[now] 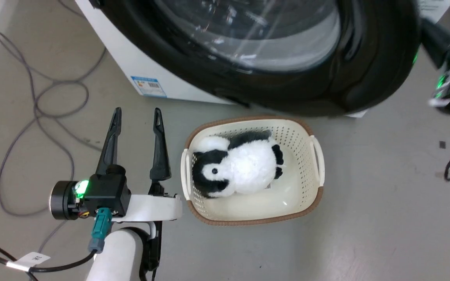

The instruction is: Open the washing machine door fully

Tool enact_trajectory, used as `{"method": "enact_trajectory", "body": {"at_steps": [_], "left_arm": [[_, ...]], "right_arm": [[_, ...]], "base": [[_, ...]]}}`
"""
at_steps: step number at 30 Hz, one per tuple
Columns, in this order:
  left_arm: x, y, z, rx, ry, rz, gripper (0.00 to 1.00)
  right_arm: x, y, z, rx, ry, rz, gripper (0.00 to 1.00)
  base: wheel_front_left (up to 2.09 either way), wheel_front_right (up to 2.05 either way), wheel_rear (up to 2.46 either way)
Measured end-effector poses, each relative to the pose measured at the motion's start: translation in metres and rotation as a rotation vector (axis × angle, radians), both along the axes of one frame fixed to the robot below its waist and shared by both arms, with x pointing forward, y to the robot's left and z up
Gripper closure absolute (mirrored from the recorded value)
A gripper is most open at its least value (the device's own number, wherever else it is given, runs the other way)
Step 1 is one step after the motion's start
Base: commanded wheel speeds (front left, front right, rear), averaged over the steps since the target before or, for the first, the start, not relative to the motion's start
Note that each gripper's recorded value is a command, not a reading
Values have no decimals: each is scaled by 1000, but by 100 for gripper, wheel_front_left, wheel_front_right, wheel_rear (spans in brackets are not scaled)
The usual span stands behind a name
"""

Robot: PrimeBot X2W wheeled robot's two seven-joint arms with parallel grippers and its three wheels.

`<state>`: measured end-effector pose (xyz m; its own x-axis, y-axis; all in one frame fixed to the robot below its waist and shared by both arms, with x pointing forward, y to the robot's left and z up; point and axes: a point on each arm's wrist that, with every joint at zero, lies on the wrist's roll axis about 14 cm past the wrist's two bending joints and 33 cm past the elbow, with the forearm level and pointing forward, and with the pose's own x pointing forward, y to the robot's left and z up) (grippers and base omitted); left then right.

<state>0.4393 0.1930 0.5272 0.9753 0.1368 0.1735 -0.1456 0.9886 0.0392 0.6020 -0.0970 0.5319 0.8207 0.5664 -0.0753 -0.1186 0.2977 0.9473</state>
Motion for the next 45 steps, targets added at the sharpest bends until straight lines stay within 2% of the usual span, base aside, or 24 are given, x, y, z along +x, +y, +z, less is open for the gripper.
{"method": "enact_trajectory", "body": {"at_steps": [10, 18, 29, 45], "left_arm": [[-13, -3, 5, 2, -6, -14, 0], [-29, -6, 10, -4, -10, -29, 0], [-51, -4, 14, -2, -15, -28, 0], [-69, 1, 16, -7, -18, -18, 0]], "right_arm": [[-57, 24, 1, -23, -8, 134, 100], [-117, 56, -8, -29, 14, 288, 100], [-187, 93, -3, 34, 10, 430, 100], [-269, 148, 0, 141, 44, 609, 100]], "base": [[0, 0, 0], [0, 0, 0], [0, 0, 0], [0, 0, 0]]}}
